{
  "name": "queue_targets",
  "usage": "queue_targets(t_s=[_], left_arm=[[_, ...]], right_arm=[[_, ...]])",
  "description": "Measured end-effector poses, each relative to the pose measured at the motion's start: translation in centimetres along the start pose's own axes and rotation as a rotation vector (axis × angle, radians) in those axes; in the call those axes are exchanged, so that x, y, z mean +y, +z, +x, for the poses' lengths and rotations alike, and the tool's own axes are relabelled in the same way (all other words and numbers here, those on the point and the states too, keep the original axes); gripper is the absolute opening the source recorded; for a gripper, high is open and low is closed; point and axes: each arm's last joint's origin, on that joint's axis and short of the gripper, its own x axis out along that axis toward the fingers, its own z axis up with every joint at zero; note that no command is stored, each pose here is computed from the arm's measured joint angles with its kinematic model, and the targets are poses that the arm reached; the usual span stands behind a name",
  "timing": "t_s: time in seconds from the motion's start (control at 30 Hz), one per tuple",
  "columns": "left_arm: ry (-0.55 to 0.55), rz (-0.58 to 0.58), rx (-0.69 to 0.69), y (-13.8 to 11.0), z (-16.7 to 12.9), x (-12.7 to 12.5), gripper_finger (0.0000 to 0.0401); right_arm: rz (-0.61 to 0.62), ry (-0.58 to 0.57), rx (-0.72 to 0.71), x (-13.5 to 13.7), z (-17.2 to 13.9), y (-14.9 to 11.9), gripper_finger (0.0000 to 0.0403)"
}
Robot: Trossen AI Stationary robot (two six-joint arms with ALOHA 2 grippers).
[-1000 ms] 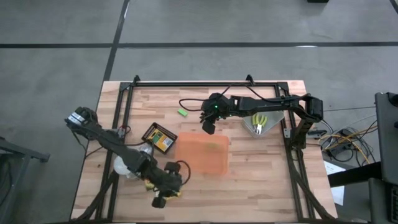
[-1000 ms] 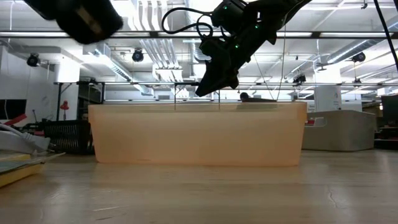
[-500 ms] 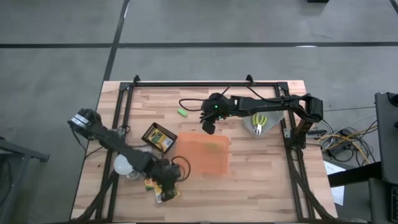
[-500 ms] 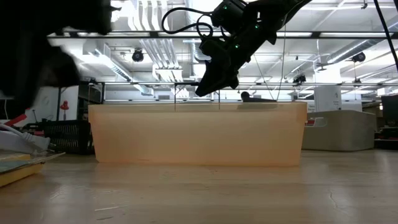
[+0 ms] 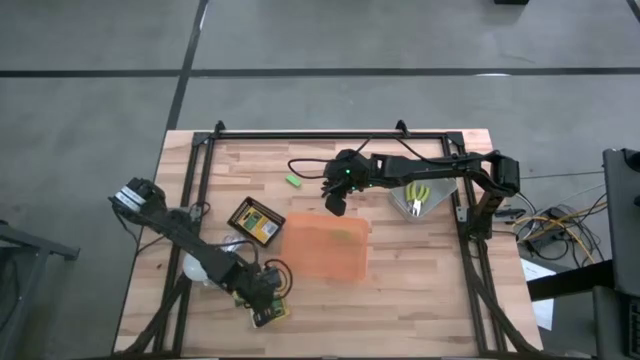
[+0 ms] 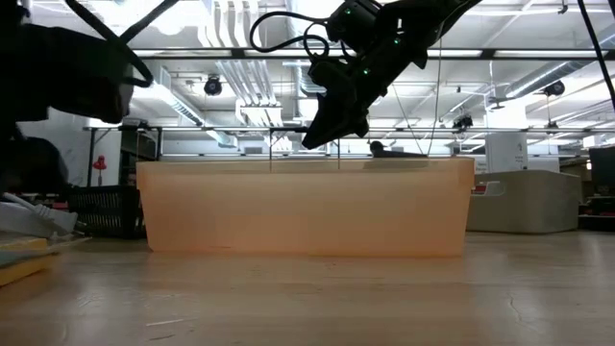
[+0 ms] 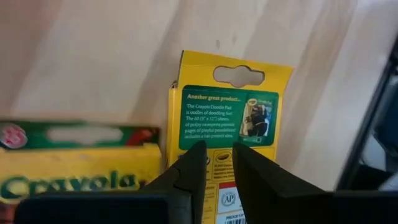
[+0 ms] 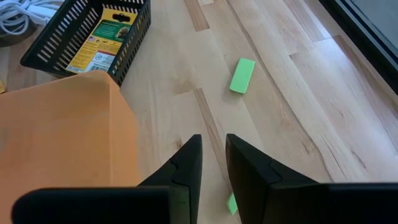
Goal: Pick & Place School Supplies
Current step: Move the right yellow crayon box to the bottom left of the table
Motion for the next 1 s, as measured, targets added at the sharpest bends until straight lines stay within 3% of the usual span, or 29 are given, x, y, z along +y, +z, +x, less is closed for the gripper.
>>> queue_targets(t_s=[0.17,0.53,0.77,0.83,1.0], left_arm=[[-0.015,-0.011,0.078,-1.2,0.0,-0.2,0.0085],[0.100,-0.126,0.279,-3.4,-0.8,0.6,0.0085],[0.089,-0.178,0.275,-3.4,-1.9,0.6,0.0085],[0.075,-0.121,0.236,-3.1,-2.4,0.3,0.0085],[0.006,0.153,0.131,-2.0,-4.3,-1.8,0.0085]], right_arm=[[0.000,0.000,0.000,0.0,0.0,0.0,0.0079],[0.000,0.000,0.000,0.0,0.0,0.0,0.0080],[0.000,0.000,0.000,0.0,0.0,0.0,0.0068],[0.000,0.000,0.001,0.0,0.0,0.0,0.0068],[0.000,0.000,0.000,0.0,0.0,0.0,0.0076]])
